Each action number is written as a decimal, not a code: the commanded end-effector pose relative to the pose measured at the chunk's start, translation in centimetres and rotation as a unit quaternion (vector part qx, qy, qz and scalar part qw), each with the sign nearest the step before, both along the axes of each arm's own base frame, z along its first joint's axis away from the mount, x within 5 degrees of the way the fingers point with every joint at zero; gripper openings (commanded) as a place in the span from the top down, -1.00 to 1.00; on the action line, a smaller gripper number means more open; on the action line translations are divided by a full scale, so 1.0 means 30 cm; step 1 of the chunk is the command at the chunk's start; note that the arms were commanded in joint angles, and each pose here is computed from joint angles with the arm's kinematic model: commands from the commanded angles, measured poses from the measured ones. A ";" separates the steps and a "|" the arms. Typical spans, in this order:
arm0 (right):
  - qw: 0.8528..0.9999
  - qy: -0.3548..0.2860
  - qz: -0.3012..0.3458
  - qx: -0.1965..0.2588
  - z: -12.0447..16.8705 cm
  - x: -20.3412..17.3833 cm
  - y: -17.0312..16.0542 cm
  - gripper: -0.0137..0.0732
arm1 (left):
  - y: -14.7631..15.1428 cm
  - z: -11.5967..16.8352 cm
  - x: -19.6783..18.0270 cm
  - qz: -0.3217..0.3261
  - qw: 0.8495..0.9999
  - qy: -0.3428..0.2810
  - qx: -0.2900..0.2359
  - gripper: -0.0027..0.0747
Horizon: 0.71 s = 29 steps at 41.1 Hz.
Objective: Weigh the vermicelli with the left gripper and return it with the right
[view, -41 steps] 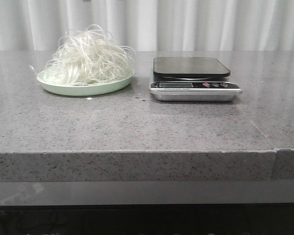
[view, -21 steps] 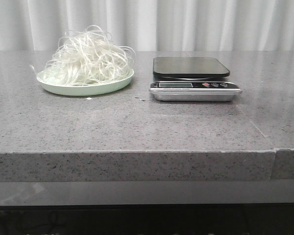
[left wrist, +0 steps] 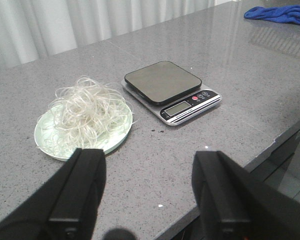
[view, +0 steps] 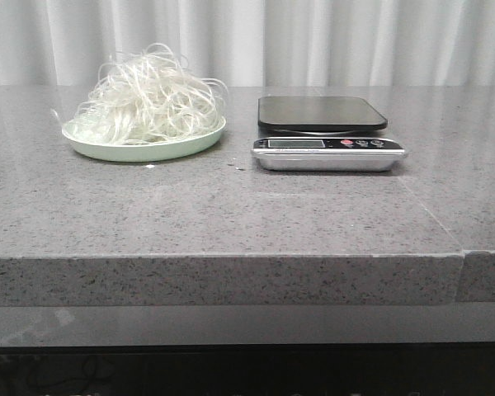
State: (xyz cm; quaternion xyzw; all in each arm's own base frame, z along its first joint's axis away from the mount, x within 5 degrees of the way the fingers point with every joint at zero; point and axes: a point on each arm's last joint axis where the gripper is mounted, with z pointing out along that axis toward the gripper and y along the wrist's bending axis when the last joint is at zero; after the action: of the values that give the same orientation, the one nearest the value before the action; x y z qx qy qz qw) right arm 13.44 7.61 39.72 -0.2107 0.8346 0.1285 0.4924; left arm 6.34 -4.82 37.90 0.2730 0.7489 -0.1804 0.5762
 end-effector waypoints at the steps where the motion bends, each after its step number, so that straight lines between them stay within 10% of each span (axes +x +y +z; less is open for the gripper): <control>1: 0.999 -0.049 -0.002 0.020 0.024 -0.071 -0.046 -0.55 | -0.003 0.048 0.003 0.000 0.999 -0.036 -0.036 -0.23; 22: 0.999 -0.035 -0.009 0.007 -0.087 -0.284 -0.175 -0.54 | -0.003 0.048 0.003 0.000 0.999 -0.036 -0.036 -0.23; 29: 0.999 -0.036 -0.012 0.000 -0.093 -0.282 -0.178 -0.23 | -0.003 0.048 0.003 0.000 0.999 -0.036 -0.036 -0.23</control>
State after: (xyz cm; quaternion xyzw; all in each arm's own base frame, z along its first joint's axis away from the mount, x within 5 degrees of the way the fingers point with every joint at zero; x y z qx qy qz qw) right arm 4.70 2.32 35.86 -0.2076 0.8379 0.1196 0.4904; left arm 6.34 -4.82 37.90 0.2730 0.7489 -0.1804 0.5762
